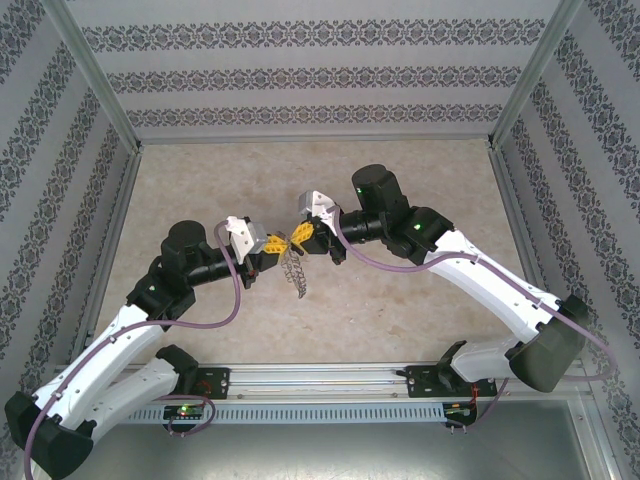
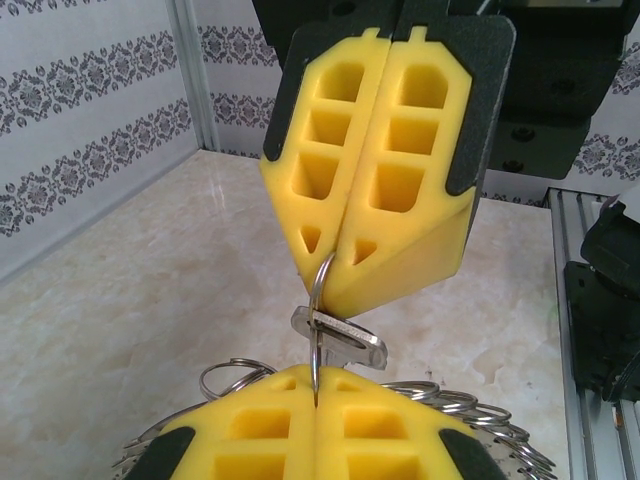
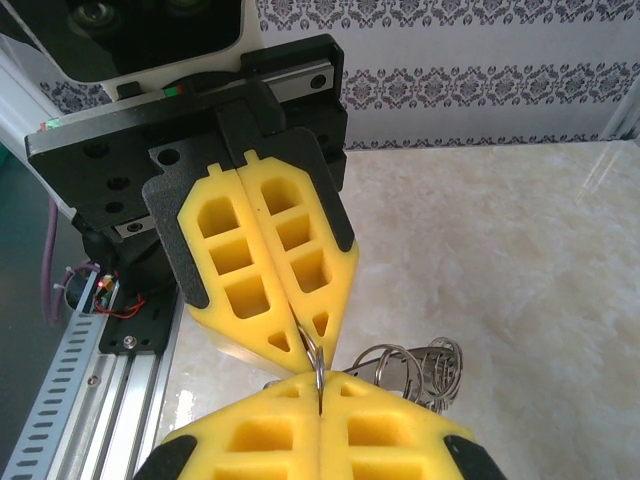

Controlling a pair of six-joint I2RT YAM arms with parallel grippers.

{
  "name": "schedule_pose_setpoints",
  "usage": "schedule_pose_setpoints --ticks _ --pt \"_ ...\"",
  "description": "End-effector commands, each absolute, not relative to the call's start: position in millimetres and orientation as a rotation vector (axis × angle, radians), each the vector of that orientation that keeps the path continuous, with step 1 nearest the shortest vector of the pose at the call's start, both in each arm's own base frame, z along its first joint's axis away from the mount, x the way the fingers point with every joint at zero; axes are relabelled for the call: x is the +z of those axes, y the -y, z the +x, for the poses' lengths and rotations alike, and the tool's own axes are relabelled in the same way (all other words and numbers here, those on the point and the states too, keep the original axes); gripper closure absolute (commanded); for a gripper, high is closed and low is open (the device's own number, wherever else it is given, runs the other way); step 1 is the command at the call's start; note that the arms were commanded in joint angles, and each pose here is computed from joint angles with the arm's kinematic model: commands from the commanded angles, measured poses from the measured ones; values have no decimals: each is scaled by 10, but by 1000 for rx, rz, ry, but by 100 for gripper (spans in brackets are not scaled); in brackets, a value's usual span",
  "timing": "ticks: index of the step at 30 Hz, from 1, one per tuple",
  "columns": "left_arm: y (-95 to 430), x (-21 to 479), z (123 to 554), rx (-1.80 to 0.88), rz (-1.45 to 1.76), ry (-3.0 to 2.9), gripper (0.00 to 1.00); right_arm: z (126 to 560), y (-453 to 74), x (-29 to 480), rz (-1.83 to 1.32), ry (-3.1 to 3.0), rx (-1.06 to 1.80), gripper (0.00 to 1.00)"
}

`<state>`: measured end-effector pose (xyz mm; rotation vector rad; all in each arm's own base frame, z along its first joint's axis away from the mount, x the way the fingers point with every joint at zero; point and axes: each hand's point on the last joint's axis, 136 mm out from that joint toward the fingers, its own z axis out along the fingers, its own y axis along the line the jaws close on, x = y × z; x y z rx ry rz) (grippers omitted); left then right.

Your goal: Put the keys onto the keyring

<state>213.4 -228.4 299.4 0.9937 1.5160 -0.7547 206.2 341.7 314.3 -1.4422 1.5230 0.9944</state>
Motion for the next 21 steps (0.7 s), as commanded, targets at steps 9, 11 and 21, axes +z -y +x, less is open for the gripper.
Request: schedule_pose_setpoints --ticks 9,11,21 --pt "2272 3255 2094 -736 1000 -1398 100 2060 -3469 3150 -1472 -1512 982 100" --pt "2273 3257 2092 -737 1001 -1397 100 2052 -3477 3149 -1475 -1512 983 100" --pt "2272 3260 2092 -737 1001 -1396 100 2032 -3505 3120 -1502 -1523 975 100"
